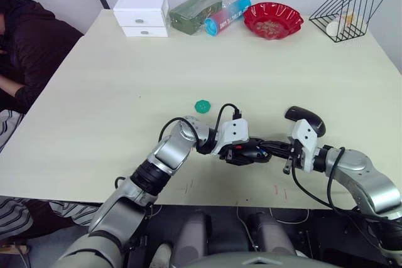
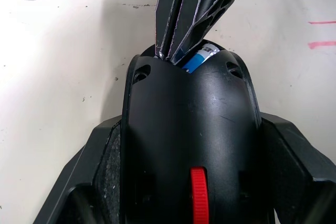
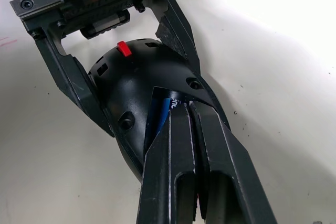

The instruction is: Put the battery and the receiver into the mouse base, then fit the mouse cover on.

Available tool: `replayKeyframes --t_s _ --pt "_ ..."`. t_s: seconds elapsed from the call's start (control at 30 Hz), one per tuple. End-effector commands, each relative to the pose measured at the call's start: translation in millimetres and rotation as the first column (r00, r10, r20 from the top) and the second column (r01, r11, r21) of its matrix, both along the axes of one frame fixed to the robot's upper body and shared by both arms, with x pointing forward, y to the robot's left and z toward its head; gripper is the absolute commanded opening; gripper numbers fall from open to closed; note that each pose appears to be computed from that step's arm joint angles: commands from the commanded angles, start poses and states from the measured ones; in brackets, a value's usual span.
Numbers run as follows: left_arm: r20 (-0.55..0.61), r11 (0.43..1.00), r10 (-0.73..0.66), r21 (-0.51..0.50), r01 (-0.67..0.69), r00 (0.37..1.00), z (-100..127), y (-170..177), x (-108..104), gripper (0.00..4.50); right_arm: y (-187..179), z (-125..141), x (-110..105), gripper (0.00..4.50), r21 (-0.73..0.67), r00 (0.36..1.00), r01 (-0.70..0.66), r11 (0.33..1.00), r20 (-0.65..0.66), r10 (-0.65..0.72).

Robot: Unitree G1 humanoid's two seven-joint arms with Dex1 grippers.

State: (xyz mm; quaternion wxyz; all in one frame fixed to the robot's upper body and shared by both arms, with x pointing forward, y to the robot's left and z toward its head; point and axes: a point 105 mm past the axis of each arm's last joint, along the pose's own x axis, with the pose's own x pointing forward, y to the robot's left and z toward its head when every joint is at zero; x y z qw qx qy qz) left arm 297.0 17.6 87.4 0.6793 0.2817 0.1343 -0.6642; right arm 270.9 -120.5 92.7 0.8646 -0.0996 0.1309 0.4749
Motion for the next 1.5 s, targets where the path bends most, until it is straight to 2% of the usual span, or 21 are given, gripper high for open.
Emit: replayKeyframes --t_s 0.03,0.23,0.33,0.5,0.67,0.8,0.97,1.07,1.3,1.43,1.47,1.5 --pt "0.004 1.000 -0.021 -0.012 0.021 1.000 2.6 -3.0 -5.2 2.91 -0.5 -15.9 -3.6 0.04 -0.016 0.996 0.026 1.000 -0.086 -0.028" --pt "0.005 1.000 -0.019 -0.013 0.019 1.000 2.9 -3.3 -4.6 2.91 0.3 -28.3 -5.2 0.04 -0.001 0.977 0.077 0.997 -0.198 -0.076" --pt "0.005 1.000 -0.018 -0.014 0.018 1.000 3.1 -3.4 -4.5 2.91 -1.6 -39.8 -9.1 0.04 -0.051 0.970 0.072 0.996 -0.230 -0.082" --pt "0.005 1.000 -0.017 -0.014 0.017 1.000 2.9 -3.4 -4.4 2.91 1.6 -43.8 -10.5 0.04 -0.065 0.974 0.060 0.996 -0.216 -0.073" --pt "0.007 1.000 -0.017 -0.013 0.017 1.000 2.8 -2.9 -4.3 2.91 7.5 -18.7 0.4 0.04 0.048 0.993 0.085 0.995 -0.087 -0.080" --pt "0.010 1.000 -0.014 -0.013 0.014 1.000 3.3 -0.8 -3.4 2.91 2.4 12.1 6.0 0.04 0.142 0.994 0.093 0.986 0.045 -0.100" --pt "0.015 1.000 -0.012 -0.014 0.012 1.000 4.8 1.3 -2.1 2.91 -10.4 31.0 5.0 0.04 0.141 0.980 0.091 0.986 0.162 -0.114" --pt "0.020 1.000 -0.012 -0.016 0.012 1.000 6.4 3.2 -1.4 2.91 -20.8 47.5 3.1 0.04 0.194 0.963 0.095 0.977 0.231 -0.139" --pt "0.026 1.000 -0.020 -0.013 0.020 0.999 9.0 9.8 -3.2 2.91 -47.4 45.4 -0.5 0.04 0.165 0.955 0.149 0.975 0.233 -0.186" --pt "0.024 1.000 -0.019 -0.009 0.019 1.000 11.5 17.2 -5.4 2.91 -75.5 45.1 3.5 0.04 0.182 0.935 0.234 0.955 0.227 -0.273" --pt "0.023 1.000 -0.018 -0.008 0.018 1.000 12.1 18.6 -6.0 2.91 -79.1 46.2 2.1 0.57 0.196 0.935 0.234 0.952 0.222 -0.276" --pt "0.023 1.000 -0.018 -0.007 0.018 1.000 12.5 19.8 -6.7 2.91 -81.6 46.2 0.1 0.80 0.198 0.937 0.230 0.953 0.220 -0.272"
